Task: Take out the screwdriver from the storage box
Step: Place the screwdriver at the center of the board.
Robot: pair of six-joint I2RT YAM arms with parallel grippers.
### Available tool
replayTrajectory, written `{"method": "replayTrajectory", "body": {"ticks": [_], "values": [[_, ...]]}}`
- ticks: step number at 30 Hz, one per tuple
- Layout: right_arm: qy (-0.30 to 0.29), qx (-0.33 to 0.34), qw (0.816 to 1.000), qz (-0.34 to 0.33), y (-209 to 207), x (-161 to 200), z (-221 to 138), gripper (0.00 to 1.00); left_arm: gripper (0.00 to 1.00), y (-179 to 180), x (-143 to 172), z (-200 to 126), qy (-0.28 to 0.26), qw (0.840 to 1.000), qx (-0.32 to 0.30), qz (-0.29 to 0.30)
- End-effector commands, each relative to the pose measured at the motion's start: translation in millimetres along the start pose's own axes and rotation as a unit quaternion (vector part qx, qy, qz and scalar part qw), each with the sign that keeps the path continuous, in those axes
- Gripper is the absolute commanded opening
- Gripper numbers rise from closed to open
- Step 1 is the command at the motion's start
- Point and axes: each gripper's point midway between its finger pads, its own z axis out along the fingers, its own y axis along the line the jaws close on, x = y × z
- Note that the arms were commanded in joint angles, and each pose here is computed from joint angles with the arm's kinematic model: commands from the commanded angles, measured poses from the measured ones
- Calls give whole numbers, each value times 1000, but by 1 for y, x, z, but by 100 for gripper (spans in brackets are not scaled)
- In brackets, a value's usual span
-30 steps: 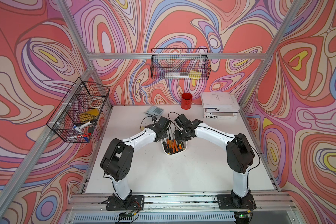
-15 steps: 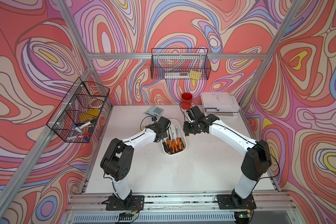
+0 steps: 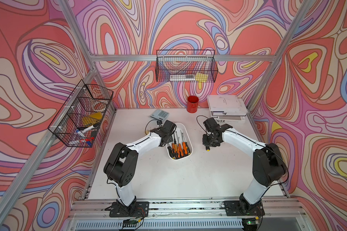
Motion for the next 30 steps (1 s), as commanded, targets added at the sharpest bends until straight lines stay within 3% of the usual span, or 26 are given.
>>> {"method": "replayTrajectory", "body": {"ticks": [1, 6, 11, 15, 21, 30], "values": [[12, 1, 1000, -5, -1, 3, 23, 0, 0, 9, -15, -13, -25, 999, -19, 14], [48, 19, 999, -12, -4, 14, 51, 0, 0, 14, -16, -15, -29, 999, -27, 17], [49, 27, 998, -13, -6, 14, 56, 1, 0, 15, -15, -15, -27, 999, -29, 22], [52, 24, 998, -9, -7, 17, 54, 28, 0, 14, -13, -14, -25, 999, -28, 22], [37, 24, 999, -4, -8, 12, 43, 53, 0, 14, -12, -13, -23, 999, -28, 21], [-18, 6, 1000, -4, -1, -12, 6, 68, 0, 14, -12, -14, -24, 999, -26, 19]]}}
